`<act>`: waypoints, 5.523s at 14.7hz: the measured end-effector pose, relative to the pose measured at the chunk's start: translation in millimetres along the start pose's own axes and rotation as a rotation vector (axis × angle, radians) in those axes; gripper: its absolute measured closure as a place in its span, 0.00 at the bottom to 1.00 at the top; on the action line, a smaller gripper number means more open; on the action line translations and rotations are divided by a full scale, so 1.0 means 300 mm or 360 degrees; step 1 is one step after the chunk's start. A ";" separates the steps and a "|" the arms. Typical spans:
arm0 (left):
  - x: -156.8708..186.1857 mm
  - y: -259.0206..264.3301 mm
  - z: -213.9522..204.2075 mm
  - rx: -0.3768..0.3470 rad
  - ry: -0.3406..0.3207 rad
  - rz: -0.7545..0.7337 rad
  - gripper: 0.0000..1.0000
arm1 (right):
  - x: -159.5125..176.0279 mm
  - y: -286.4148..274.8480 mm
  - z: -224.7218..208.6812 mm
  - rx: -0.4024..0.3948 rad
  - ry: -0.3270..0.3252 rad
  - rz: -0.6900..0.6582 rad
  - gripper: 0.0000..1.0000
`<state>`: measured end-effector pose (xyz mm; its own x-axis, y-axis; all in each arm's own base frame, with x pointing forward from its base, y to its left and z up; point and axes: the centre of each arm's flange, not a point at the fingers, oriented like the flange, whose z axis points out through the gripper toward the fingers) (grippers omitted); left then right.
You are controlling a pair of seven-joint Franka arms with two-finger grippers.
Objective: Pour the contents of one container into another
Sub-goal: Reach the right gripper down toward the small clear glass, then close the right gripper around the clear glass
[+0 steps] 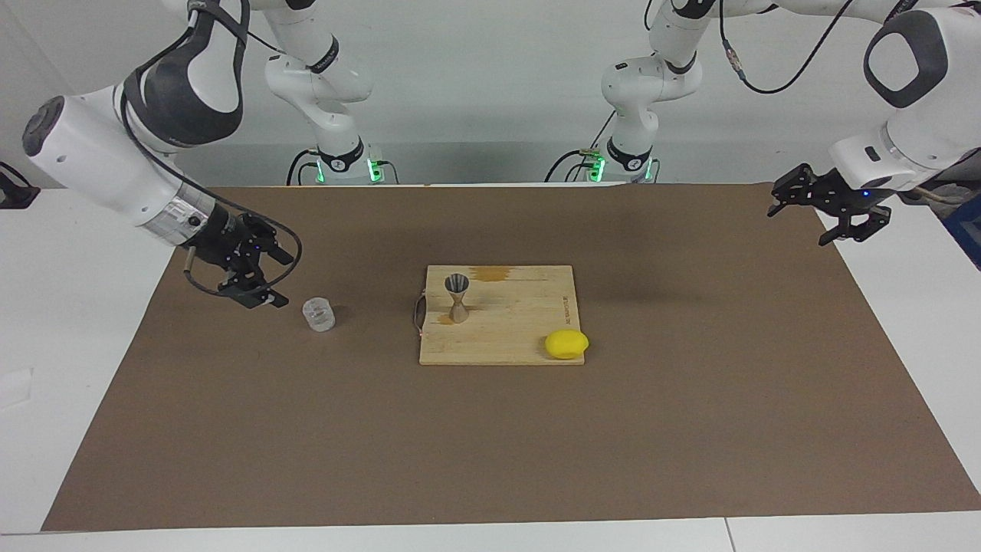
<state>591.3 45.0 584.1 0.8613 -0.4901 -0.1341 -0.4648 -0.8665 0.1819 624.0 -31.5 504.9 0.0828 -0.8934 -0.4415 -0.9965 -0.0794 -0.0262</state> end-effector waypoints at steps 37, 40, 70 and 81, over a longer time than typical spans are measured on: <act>-0.093 0.056 -0.025 0.0286 0.0186 -0.0844 0.00 | 0.609 0.152 0.500 -0.0041 -0.0379 0.0225 0.00; -0.103 0.063 -0.024 0.0281 0.0170 -0.0845 0.00 | 0.606 0.173 0.546 -0.0048 -0.0385 0.0203 0.00; 0.018 0.381 -0.041 0.0199 0.0228 -0.0594 0.00 | 0.505 0.249 0.672 0.0047 -0.0516 0.0141 0.11; -0.044 0.263 -0.032 0.0221 0.0192 -0.0707 0.00 | 0.464 0.257 0.696 0.0066 -0.0569 0.0116 0.25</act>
<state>545.2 -16.1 609.7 0.9966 -0.0624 -0.0537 -0.0625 -0.9980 -0.0004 556.3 -69.6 254.1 0.0096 -0.6845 -0.7290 -0.9999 0.0034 -0.0164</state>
